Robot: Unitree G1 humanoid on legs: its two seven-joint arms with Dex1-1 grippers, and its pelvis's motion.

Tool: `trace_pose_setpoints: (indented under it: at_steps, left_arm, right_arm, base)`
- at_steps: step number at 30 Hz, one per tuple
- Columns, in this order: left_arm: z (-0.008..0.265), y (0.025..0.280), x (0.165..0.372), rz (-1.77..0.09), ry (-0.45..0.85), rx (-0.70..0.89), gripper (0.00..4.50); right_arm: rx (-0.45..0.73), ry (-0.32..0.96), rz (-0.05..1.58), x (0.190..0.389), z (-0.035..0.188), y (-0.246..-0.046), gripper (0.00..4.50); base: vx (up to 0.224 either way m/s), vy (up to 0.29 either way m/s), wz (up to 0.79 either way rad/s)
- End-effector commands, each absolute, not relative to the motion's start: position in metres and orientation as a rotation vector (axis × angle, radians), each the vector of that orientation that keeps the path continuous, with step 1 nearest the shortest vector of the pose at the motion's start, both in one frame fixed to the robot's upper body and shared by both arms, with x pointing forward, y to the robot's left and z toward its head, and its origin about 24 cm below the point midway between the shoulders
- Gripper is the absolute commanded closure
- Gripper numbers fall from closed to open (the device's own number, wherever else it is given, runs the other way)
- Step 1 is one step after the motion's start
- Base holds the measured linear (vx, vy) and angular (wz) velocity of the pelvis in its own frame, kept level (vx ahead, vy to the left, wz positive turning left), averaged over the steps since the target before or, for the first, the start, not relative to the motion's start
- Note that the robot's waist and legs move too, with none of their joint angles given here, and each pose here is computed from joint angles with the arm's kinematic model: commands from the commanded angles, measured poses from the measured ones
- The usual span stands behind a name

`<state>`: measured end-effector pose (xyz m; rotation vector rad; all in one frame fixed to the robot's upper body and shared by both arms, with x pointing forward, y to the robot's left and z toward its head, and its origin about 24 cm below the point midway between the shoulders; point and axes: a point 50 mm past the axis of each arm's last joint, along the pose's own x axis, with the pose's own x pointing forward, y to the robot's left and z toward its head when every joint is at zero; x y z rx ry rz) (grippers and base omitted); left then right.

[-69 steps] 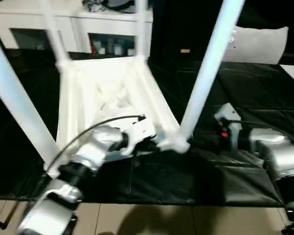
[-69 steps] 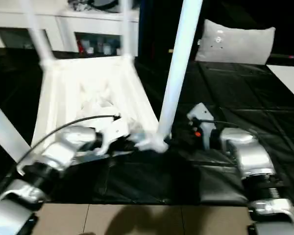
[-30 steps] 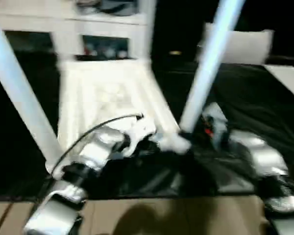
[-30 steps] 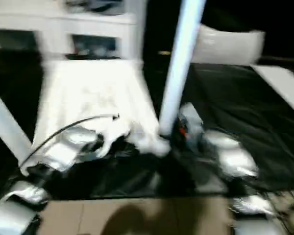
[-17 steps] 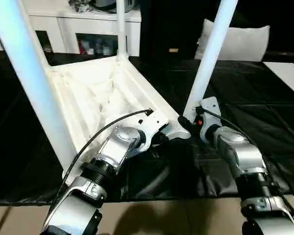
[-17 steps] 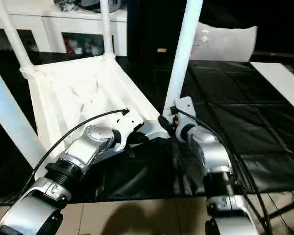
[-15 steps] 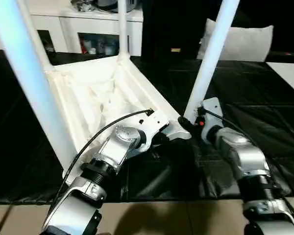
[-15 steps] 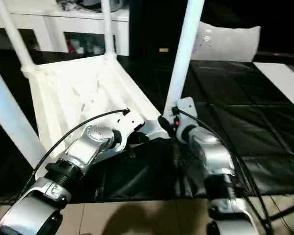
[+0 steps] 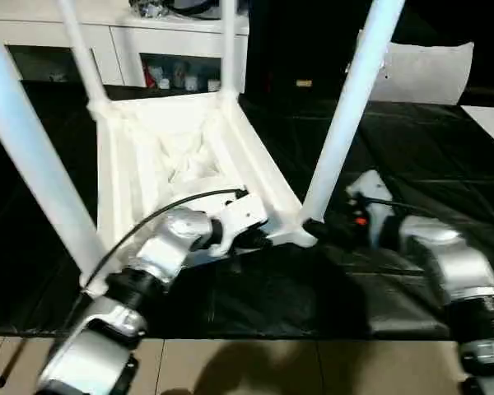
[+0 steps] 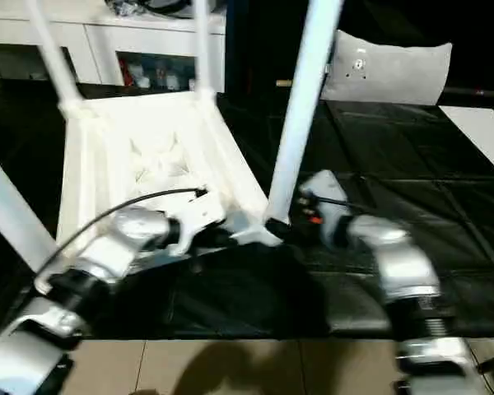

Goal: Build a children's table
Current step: Rotate leg to tighten

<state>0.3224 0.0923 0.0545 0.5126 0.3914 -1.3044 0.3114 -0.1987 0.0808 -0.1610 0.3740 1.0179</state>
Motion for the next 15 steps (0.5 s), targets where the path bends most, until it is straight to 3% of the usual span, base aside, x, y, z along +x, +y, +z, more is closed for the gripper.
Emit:
trace_pose_setpoints:
  at_steps: [1, 5, 10, 15]
  left_arm:
    - [0.054, 0.084, 0.314, -1.430, 0.381, 0.541, 4.50]
    - [0.055, 0.090, 0.305, -1.565, 0.398, 0.560, 4.50]
    - [0.057, 0.089, 0.301, -1.626, 0.406, 0.569, 4.50]
    - [0.057, 0.090, 0.299, -1.652, 0.406, 0.569, 4.50]
  right_arm:
    - [-0.176, 0.354, 1.116, 0.308, 0.087, -0.199, 0.49]
    - [-0.202, 0.391, 1.283, 0.300, 0.088, -0.200, 0.92]
    - [-0.206, 0.419, 1.348, 0.297, 0.082, -0.198, 1.22]
    - [-0.171, 0.432, 1.386, 0.296, 0.075, -0.195, 1.80]
  base:
    - [0.000, 0.000, 0.00]
    - [0.000, 0.000, 0.00]
    - [0.000, 0.000, 0.00]
    - [0.000, 0.000, 0.00]
